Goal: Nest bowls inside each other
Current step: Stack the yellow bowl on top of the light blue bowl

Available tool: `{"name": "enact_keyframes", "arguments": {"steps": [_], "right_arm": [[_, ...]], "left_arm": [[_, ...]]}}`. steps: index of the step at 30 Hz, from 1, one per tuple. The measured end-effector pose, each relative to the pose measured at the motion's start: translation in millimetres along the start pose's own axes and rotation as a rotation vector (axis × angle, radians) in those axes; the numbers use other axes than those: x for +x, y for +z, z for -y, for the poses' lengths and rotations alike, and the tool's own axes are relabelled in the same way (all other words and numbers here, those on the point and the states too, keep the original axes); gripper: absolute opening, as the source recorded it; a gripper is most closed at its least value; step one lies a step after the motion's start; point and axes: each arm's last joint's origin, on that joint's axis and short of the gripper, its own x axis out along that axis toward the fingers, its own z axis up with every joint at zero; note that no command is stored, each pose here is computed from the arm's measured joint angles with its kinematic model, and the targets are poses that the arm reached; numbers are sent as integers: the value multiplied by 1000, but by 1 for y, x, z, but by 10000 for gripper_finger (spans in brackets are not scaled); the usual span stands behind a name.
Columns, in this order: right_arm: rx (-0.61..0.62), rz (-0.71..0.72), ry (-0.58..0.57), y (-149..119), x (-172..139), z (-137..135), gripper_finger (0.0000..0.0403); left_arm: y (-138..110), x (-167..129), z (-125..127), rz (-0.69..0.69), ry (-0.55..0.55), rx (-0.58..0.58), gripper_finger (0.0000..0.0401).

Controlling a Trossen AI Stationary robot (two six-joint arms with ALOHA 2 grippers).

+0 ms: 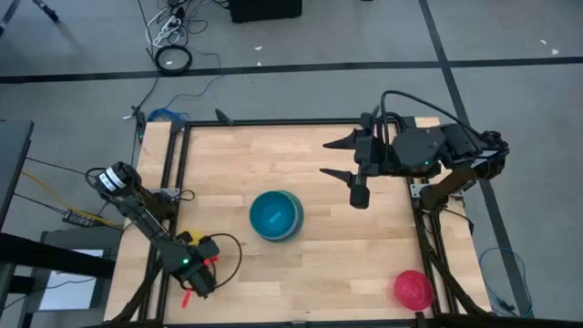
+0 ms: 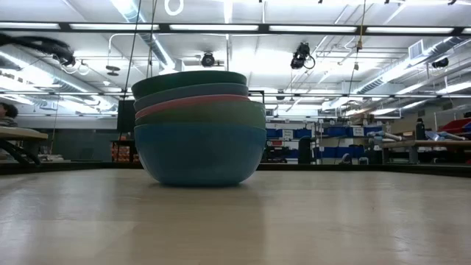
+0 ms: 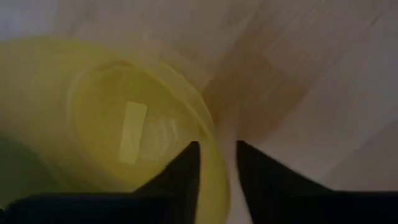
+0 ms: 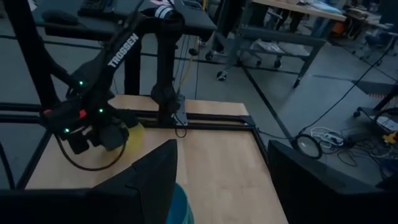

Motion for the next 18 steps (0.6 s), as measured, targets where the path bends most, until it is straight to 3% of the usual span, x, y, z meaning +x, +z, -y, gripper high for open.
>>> {"name": "enact_keyframes", "arguments": {"steps": [3, 5, 11, 18], "right_arm": [[-2, -1, -16, 0, 0, 0, 235], [-4, -5, -20, -1, 0, 0, 235], [-12, -19, -23, -2, 0, 0, 235], [-14, -20, -39, -2, 0, 0, 235]], "left_arm": [[6, 0, -1, -6, -1, 30, 35], [10, 0, -3, -8, 11, 31, 12], [20, -23, 3, -1, 18, 16, 6], [25, -71, 13, 152, 40, 37, 31]]}}
